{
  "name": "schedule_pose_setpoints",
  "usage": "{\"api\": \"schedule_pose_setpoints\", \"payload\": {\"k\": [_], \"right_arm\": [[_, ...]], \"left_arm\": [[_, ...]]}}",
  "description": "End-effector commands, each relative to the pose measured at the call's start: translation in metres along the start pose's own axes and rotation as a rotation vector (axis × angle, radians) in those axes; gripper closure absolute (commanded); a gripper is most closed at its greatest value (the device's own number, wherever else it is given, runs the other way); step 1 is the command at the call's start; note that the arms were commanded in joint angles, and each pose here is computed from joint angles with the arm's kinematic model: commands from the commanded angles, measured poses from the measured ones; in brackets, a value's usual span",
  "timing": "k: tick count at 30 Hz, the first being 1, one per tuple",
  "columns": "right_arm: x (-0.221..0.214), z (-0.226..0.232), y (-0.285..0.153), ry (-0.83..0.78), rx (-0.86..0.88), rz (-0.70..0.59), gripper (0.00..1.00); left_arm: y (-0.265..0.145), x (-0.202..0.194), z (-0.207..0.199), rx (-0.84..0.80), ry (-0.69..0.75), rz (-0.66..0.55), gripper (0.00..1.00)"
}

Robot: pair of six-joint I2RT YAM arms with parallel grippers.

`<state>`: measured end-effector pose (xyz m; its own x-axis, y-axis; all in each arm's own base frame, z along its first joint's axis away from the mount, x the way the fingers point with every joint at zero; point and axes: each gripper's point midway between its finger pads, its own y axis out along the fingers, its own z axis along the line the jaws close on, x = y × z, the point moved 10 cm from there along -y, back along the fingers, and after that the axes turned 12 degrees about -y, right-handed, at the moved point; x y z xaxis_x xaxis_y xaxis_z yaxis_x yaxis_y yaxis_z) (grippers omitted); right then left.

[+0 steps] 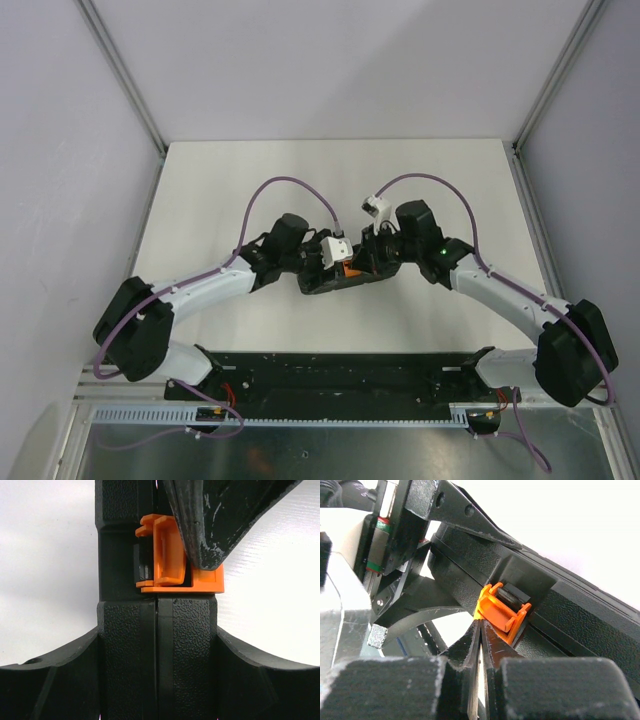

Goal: Pack the tool kit

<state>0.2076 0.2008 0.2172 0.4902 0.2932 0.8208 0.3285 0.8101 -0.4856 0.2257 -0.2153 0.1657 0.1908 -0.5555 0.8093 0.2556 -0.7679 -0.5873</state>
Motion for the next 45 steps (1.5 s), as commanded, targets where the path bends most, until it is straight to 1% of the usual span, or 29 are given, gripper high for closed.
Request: {"api": "schedule_pose_setpoints", "payload": {"k": [1,6,18,27,33,38,40,41,43,45], "right_arm": [[0.025,-0.013,-0.006,-0.060,-0.101,-0.156,0.93],[0.025,-0.013,-0.005,-0.055,-0.096,-0.155,0.93],[0.014,-0.016,0.006,-0.022,-0.097,-0.095,0.92],[0.009,-0.024,0.019,0.058,-0.151,-0.040,0.94],[0.022,-0.025,0.008,0.092,-0.085,-0.119,0.95],[0.030,-0.040,0.003,0.171,-0.024,-0.170,0.95],[0.026,-0.047,0.008,0.223,-0.002,-0.136,0.95],[0.022,-0.049,0.012,0.247,0.011,-0.094,0.95],[0.017,-0.048,0.019,0.247,0.014,-0.029,0.96],[0.015,-0.043,0.023,0.228,0.001,-0.003,0.96]], "left_arm": [[0.004,-0.020,-0.016,-0.121,-0.056,0.096,1.00],[0.003,-0.020,-0.016,-0.118,-0.057,0.095,1.00],[0.003,-0.020,-0.016,-0.112,-0.059,0.098,1.00],[0.003,-0.023,-0.018,-0.094,-0.043,0.112,1.00],[0.004,-0.023,-0.019,-0.098,-0.039,0.116,1.00],[0.004,-0.023,-0.019,-0.093,-0.033,0.118,1.00],[0.003,-0.023,-0.019,-0.081,-0.027,0.121,1.00],[0.003,-0.023,-0.019,-0.077,-0.025,0.121,1.00],[0.003,-0.022,-0.018,-0.070,-0.026,0.123,1.00],[0.004,-0.022,-0.018,-0.068,-0.026,0.125,1.00]]}}
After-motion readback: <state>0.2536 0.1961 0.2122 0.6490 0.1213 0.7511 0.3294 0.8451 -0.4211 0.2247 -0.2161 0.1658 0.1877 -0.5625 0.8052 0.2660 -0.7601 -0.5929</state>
